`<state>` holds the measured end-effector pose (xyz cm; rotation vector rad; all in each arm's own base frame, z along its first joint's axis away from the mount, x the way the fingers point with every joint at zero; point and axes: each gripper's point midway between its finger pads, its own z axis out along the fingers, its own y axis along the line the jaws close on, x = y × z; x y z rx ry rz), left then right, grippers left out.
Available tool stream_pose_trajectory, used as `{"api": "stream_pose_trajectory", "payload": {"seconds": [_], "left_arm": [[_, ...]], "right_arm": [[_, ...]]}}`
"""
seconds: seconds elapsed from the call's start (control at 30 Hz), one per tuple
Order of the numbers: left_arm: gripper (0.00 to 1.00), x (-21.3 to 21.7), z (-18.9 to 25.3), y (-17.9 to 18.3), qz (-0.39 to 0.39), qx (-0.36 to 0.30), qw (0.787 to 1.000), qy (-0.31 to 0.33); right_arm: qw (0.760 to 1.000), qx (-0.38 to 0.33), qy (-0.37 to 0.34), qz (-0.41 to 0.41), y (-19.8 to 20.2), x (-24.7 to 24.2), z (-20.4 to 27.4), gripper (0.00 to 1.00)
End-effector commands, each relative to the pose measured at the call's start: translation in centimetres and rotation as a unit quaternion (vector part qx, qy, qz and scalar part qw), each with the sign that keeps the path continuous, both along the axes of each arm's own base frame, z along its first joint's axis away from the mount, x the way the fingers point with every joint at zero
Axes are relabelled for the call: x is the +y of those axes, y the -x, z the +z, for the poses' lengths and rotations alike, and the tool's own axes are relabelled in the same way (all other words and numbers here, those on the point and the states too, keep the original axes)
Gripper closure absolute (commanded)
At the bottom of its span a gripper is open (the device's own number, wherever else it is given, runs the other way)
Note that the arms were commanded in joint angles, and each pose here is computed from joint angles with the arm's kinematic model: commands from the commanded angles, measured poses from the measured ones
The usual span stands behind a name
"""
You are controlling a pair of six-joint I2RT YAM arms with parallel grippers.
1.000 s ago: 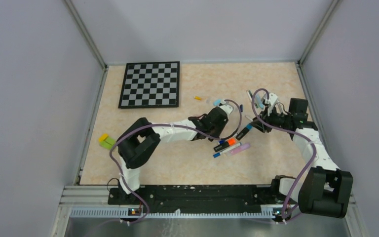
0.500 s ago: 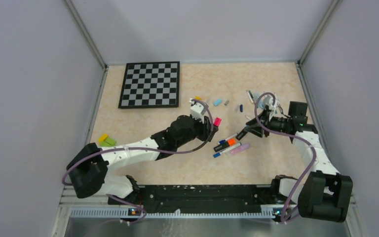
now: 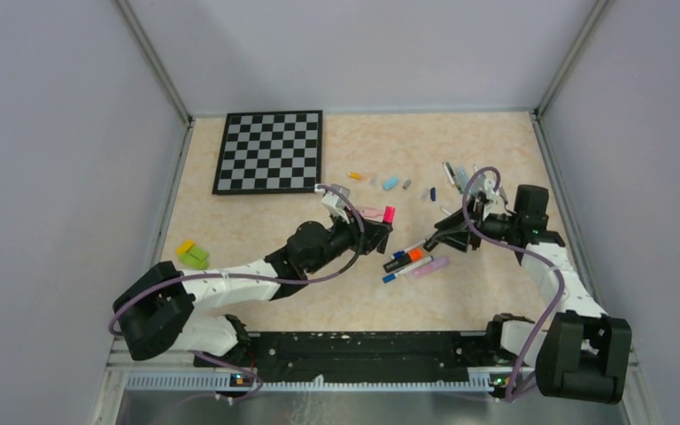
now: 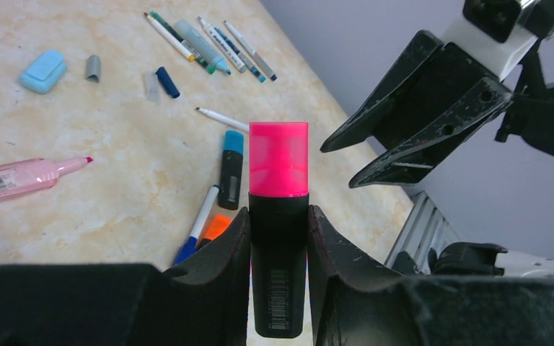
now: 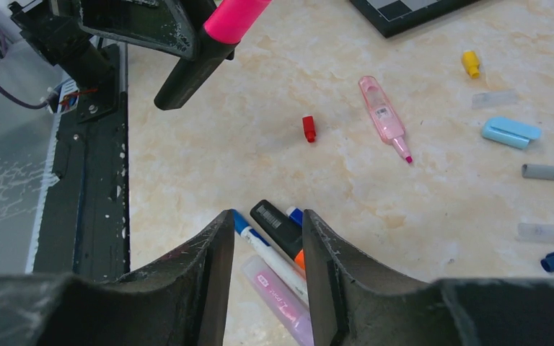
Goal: Open the pen caps
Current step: Pick up the pen from the center of the board.
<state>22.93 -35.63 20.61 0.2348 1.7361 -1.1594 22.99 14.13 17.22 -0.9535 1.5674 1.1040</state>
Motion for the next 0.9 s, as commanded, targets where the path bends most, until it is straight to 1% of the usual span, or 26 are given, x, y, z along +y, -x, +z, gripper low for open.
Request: {"api": "stream_pose_trajectory", "payload": {"seconds": [0.0,0.1,0.2,0.33,0.53,0.67,0.87], "left_arm": [[1.00,-0.4,3.0,-0.1,0.001,-0.012,0.997,0.082],[1.00,-0.7,2.9,-0.2,0.000,-0.004,0.996,0.092],[1.00,-1.2,2.9,-0.5,0.002,0.004,0.995,0.104],[1.00,-2.3,3.0,-0.7,-0.009,0.013,0.993,0.120],[1.00,-3.6,2.8,-1.3,-0.013,0.031,0.990,0.139],[1.00,-4.0,2.3,-2.4,0.010,0.047,0.988,0.149],[1.00,-4.5,0.9,-4.0,0.067,0.071,0.988,0.121]], "right_arm": [[0.999,-0.026,-0.012,0.030,0.5,1.1,1.1,0.60],[0.999,-0.019,-0.012,0.040,0.8,1.7,0.8,0.53],[0.999,-0.007,-0.015,0.052,1.1,2.5,0.6,0.50],[0.997,0.017,-0.022,0.065,1.5,3.6,0.3,0.49],[0.997,0.043,-0.034,0.055,1.2,4.6,0.4,0.49],[0.996,0.064,-0.031,0.058,1.4,5.6,-0.2,0.49],[0.991,0.117,-0.042,0.042,1.1,6.5,-0.1,0.49]]}}
